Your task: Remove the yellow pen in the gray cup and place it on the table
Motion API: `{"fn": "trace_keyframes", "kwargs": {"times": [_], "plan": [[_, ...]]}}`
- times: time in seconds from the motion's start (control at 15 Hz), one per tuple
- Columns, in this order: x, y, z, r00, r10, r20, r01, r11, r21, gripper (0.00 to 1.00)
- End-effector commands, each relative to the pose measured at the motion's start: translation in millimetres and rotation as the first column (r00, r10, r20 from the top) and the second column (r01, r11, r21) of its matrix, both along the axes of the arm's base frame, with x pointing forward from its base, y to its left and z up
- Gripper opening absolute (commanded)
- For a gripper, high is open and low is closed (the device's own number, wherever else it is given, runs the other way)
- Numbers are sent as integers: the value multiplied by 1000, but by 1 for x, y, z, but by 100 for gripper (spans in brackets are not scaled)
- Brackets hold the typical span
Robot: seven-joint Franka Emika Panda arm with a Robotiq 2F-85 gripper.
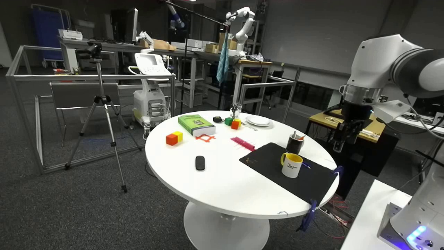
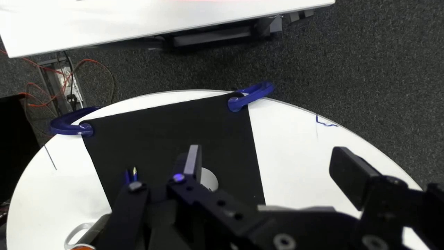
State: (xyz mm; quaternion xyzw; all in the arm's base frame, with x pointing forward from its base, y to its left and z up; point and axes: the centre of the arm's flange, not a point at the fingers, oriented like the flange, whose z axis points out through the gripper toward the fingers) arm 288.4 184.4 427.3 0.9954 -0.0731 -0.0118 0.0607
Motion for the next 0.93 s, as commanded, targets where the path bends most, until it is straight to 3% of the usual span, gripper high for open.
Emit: {"fn": "trace_keyframes", "kwargs": {"times": [0.0, 0.27, 0.87], "plan": [[15, -29, -2, 994, -106, 10, 106, 994, 40, 100], [33, -82, 7, 974, -224, 16, 221, 968, 117, 100], [71, -217, 14, 872, -484, 75, 456, 858, 236, 100]]}}
